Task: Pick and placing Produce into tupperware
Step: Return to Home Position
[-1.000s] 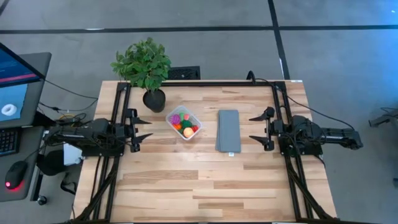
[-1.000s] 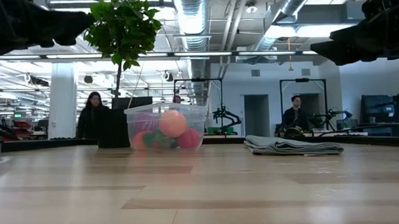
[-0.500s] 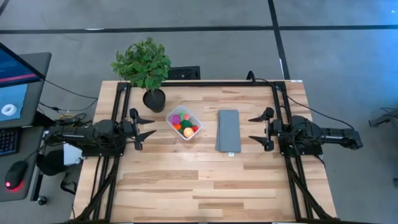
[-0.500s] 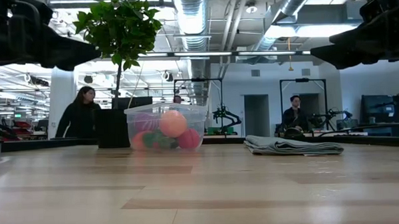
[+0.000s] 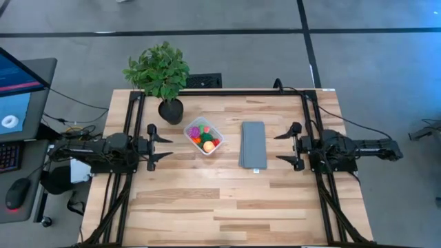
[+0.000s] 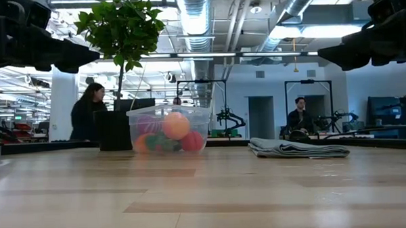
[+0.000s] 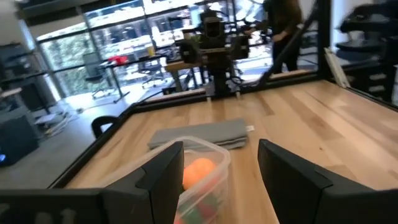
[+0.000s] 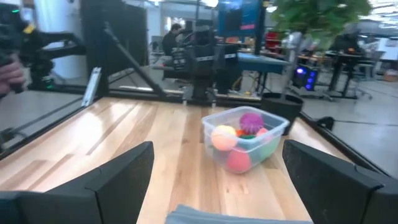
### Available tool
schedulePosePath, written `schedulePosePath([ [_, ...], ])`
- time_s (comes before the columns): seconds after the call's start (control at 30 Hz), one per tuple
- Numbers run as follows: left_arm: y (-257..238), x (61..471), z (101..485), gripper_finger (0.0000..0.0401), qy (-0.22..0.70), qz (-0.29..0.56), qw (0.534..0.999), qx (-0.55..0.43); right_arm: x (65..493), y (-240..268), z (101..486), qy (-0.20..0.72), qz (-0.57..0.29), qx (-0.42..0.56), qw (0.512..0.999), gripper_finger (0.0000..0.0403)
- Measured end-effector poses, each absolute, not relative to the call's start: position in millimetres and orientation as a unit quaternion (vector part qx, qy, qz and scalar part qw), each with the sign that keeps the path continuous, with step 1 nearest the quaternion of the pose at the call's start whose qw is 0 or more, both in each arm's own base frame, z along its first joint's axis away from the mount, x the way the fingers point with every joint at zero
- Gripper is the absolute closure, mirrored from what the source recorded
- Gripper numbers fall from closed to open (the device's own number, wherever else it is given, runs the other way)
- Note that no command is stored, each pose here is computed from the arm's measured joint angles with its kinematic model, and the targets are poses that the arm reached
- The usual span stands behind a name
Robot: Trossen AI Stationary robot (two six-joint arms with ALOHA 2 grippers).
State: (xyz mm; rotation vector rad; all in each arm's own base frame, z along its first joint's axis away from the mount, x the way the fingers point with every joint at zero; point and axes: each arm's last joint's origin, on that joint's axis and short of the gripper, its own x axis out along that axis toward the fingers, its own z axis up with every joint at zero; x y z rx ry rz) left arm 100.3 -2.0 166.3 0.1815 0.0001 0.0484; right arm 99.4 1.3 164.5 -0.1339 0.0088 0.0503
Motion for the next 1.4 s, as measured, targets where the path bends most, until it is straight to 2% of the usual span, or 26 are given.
schedulePosePath([
  [0.23, -3.6, 100.3, 165.4, 0.0204, 0.002, -0.004, 0.994, 0.113, 99.1, 8.6, 164.4, 0.001, 0.062, -0.091, 0.994, 0.0023],
  [0.5, -3.7, 100.3, 165.3, 0.0204, 0.003, -0.005, 0.993, 0.117, 99.3, 6.1, 163.9, 0.006, 0.038, -0.089, 0.995, 0.0023],
  [1.4, -3.8, 100.5, 165.0, 0.0204, 0.004, -0.009, 0.993, 0.121, 99.3, 6.1, 163.8, 0.007, 0.038, -0.083, 0.996, 0.0023],
])
